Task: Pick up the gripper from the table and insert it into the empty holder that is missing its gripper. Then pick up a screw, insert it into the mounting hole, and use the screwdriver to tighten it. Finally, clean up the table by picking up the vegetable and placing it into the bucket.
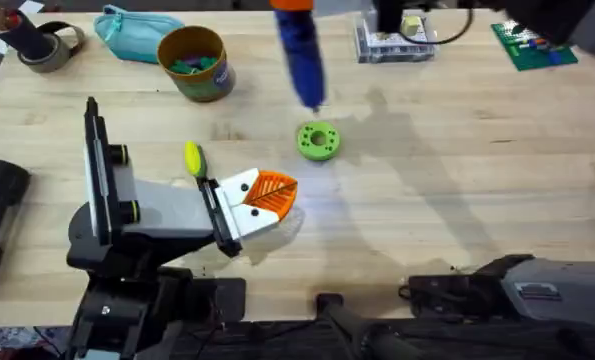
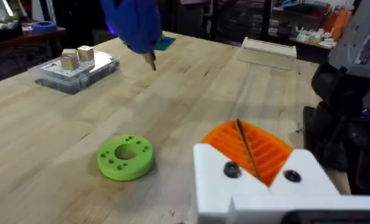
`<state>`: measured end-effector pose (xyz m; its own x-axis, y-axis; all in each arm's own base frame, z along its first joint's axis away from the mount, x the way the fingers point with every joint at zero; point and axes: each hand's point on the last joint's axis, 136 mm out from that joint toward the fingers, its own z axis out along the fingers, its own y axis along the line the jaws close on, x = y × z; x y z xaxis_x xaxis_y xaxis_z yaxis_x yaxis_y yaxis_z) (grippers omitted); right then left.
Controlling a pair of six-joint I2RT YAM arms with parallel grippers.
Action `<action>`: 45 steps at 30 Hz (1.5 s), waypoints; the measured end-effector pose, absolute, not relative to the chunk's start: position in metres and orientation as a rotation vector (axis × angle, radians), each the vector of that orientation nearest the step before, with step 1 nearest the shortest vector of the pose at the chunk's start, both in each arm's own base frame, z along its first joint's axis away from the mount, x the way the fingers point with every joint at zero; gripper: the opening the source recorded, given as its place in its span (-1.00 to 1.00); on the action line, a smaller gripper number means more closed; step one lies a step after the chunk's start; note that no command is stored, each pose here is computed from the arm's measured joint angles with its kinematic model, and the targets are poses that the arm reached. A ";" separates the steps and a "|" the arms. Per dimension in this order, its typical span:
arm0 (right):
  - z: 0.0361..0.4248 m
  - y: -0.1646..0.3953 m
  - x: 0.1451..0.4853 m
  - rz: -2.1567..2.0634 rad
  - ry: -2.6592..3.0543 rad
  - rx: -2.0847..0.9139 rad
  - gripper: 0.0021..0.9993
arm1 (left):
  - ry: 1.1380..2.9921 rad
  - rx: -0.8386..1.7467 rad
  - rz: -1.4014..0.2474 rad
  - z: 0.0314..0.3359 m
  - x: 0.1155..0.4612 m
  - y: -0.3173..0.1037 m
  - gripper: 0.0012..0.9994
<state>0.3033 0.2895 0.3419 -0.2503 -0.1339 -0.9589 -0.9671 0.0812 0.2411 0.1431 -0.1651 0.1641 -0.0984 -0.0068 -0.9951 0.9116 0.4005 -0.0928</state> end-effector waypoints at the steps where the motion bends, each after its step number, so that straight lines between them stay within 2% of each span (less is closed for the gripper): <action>1: 0.334 0.283 0.311 1.217 1.581 -1.121 -0.93 | 1.457 0.860 -0.959 0.164 0.143 -0.165 -0.97; 6: 0.279 0.244 0.337 0.882 1.837 -1.108 -0.93 | 1.456 0.860 -0.959 0.164 0.143 -0.165 -0.97; 10: 0.250 0.220 0.348 0.639 1.947 -1.152 -0.92 | 1.457 0.860 -0.959 0.164 0.143 -0.165 -0.97; 15: 0.210 0.194 0.326 0.539 2.178 -1.209 -0.93 | 1.457 0.860 -0.959 0.164 0.143 -0.165 -0.97; 25: 0.192 0.176 0.331 0.397 2.214 -1.291 -0.93 | 1.455 0.861 -0.958 0.164 0.143 -0.165 -0.97; 32: 0.175 0.122 0.357 0.043 2.294 -1.303 -0.94 | 1.455 0.861 -0.958 0.164 0.143 -0.165 -0.97; 38: 0.128 0.087 0.375 -0.095 2.345 -1.485 -0.94 | 1.455 0.861 -0.958 0.164 0.143 -0.165 -0.98; 45: 0.065 0.075 0.383 -0.132 2.385 -1.706 -0.95 | 1.457 0.856 -0.953 0.164 0.144 -0.165 -0.98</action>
